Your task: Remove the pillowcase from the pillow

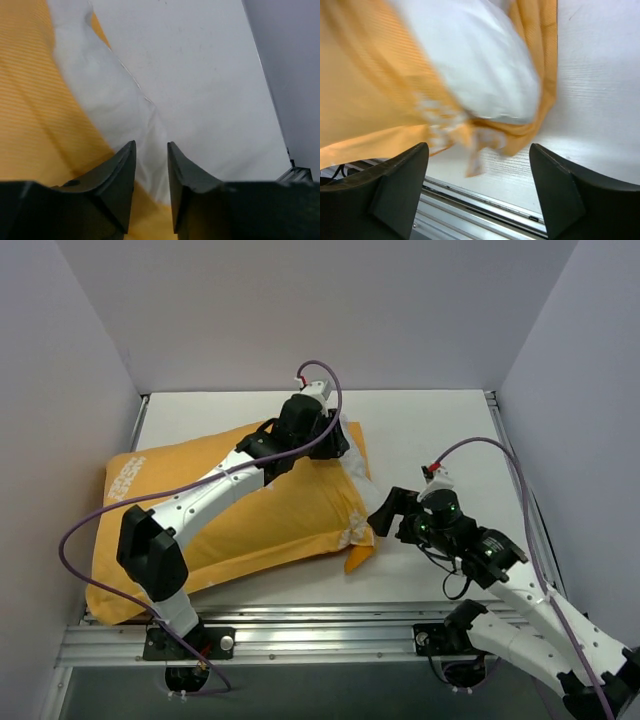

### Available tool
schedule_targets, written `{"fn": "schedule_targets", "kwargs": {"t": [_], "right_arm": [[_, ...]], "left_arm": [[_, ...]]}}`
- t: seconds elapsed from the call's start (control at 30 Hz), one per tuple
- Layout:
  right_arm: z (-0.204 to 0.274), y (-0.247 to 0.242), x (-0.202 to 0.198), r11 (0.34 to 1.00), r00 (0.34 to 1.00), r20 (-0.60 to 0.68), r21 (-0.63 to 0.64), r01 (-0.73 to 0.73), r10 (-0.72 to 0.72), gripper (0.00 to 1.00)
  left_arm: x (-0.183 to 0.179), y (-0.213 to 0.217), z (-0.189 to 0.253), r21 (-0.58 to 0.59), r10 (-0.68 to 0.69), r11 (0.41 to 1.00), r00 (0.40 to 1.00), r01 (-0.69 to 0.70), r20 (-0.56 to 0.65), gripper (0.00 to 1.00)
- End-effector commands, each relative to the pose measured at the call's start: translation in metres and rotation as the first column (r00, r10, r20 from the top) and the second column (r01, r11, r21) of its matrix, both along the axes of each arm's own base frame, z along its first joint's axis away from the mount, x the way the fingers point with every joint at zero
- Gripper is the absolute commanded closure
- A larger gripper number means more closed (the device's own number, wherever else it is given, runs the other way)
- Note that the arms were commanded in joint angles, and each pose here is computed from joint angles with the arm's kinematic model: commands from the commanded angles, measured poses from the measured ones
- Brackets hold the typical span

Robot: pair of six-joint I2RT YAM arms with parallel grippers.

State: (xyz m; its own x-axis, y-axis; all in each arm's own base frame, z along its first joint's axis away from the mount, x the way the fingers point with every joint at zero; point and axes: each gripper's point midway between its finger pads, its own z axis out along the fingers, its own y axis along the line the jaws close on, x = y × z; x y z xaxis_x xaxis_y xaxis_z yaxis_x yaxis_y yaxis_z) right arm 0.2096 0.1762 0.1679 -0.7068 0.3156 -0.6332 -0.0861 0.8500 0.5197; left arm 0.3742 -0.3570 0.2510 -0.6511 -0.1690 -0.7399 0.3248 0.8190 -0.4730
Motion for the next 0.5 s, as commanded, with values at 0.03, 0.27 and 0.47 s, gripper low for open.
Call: {"fn": "schedule_targets", "kwargs": {"t": [0.03,0.27,0.47], "right_arm": [[0.027,-0.035,-0.017,0.992,1.0,0.019,-0.129,0.018,-0.015,0.15],[0.026,-0.019,0.012,0.983,0.998,0.041,-0.182,-0.031,0.039,0.08],[0.009,-0.023,0.07,0.991,0.997,0.022,-0.116,-0.068,0.071,0.13]], "left_arm": [[-0.019,0.018,0.108,-0.108,-0.019,0.993,0.97,0.046,0.241,0.48],[-0.06,0.074,0.104,-0.008,0.075,0.997,0.976,-0.075,0.203,0.16],[-0.092,0.158,0.041,0.136,0.302,0.941,0.95,-0.31,0.082,0.14]]}}
